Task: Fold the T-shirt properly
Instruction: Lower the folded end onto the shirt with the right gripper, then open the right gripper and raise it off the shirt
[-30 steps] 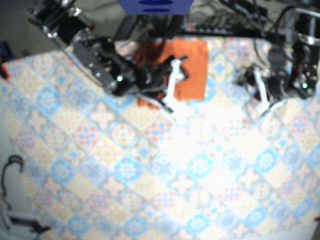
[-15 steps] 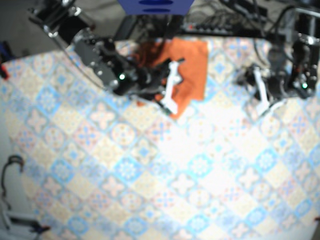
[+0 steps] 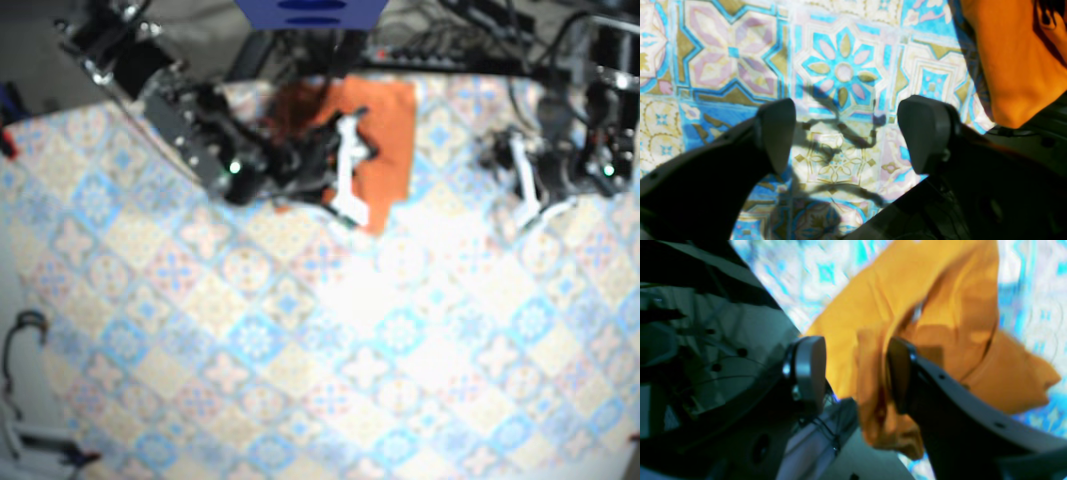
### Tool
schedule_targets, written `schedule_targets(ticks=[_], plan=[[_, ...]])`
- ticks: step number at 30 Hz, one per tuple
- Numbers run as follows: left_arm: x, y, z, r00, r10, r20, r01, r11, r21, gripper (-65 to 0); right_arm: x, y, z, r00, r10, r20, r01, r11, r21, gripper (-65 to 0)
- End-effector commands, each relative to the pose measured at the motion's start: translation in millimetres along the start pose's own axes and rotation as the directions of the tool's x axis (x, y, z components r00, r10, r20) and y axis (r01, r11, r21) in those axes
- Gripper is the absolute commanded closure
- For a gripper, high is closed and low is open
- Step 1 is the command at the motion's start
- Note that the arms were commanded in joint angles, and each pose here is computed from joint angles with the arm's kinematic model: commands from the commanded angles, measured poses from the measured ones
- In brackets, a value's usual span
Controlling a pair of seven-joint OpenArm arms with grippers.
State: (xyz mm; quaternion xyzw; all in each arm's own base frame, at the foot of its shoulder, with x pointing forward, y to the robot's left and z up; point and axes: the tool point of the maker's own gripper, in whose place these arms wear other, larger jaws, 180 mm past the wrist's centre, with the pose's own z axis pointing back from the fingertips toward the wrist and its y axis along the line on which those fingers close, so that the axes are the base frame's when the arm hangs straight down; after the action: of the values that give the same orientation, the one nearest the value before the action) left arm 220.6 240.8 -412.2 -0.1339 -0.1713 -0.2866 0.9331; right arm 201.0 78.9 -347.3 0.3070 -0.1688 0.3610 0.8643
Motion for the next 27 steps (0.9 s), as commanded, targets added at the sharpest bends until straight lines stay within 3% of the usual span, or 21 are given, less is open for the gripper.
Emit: schedule_targets(ticks=[1, 7, 12, 17, 21, 24, 27], plan=[[9, 8, 9, 1.000, -0.018, 0.024, 0.017, 1.000, 0.022, -49.9, 18, 7, 7, 0.999, 0.022, 0.049, -0.024, 0.999, 0.035, -29.1], [8, 9, 9, 1.000, -0.018, 0.019, 0.018, 1.000, 0.023, -49.9, 32, 17, 20, 0.998, -0.018, 0.063, 0.008, 0.987, 0.161, -29.1], [9, 9, 9, 1.000, -0.018, 0.020, 0.017, 1.000, 0.024, -49.9, 38, 0, 26, 0.994, -0.044, 0.097, 0.034, 0.994, 0.106, -29.1], [6, 7, 8, 1.000, -0.017, 0.013, 0.017, 1.000, 0.020, -49.9, 57, -47, 49, 0.975, -0.092, 0.205, 0.101, 0.994, -0.032, -29.1], [5, 6, 8, 1.000, -0.018, 0.011, 0.017, 1.000, 0.018, -49.9, 64, -87, 64, 0.964, -0.084, 0.252, 0.132, 0.974, -0.184, -29.1], [6, 7, 9, 1.000, -0.016, 0.013, 0.016, 1.000, 0.021, -49.9, 43, -130, 62, 0.979, -0.080, 0.189, 0.146, 0.920, -0.364, -28.5], [6, 7, 9, 1.000, -0.015, 0.015, 0.015, 1.000, 0.021, -49.9, 4, -133, 37, 0.993, -0.093, 0.067, 0.112, 0.905, -0.411, -23.0]])
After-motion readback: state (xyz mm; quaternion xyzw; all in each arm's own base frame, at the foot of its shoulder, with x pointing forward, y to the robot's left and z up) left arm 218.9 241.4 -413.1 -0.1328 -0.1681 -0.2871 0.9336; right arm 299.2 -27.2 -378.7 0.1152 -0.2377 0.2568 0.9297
